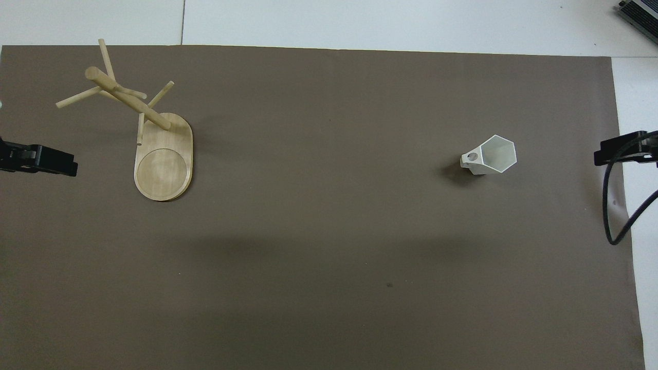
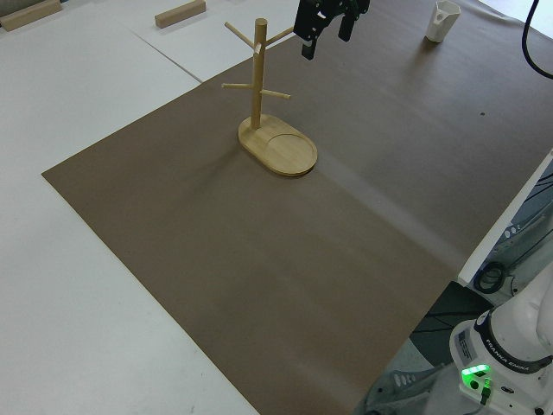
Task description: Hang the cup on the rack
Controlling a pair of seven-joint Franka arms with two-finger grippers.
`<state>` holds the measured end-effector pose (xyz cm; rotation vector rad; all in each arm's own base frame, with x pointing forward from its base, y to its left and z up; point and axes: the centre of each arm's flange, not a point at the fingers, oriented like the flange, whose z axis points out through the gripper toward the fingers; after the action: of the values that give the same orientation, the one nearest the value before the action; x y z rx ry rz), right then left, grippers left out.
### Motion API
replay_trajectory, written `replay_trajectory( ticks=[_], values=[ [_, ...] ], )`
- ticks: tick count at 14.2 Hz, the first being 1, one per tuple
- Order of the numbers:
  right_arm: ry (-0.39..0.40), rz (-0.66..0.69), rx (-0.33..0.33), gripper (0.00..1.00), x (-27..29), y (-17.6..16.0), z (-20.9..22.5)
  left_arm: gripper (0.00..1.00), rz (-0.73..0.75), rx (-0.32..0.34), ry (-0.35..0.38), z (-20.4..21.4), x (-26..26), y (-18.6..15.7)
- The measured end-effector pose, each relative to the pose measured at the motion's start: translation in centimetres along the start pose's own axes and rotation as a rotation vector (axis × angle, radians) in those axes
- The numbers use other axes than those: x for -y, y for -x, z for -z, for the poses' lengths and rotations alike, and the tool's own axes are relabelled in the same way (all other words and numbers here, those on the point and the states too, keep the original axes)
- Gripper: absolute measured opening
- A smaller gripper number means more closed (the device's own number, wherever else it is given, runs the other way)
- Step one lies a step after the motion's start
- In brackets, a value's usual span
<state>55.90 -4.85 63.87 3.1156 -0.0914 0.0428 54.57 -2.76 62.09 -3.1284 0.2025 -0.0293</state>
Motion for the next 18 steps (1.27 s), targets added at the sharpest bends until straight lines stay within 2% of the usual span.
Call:
replay_trajectory(
  ticks=[7,10,18],
  values=[
    [0.000,-0.006,-0.008,1.00,0.3,0.0,0.3,1.00,0.000,0.000,0.000,0.0,0.0,0.0],
    [0.000,-0.004,-0.033,1.00,0.4,-0.5,-0.4,1.00,0.000,0.000,0.000,0.0,0.0,0.0],
    [-0.017,0.013,-0.097,1.00,0.9,-2.9,-9.4,1.00,0.000,0.000,0.000,0.0,0.0,0.0]
  ],
)
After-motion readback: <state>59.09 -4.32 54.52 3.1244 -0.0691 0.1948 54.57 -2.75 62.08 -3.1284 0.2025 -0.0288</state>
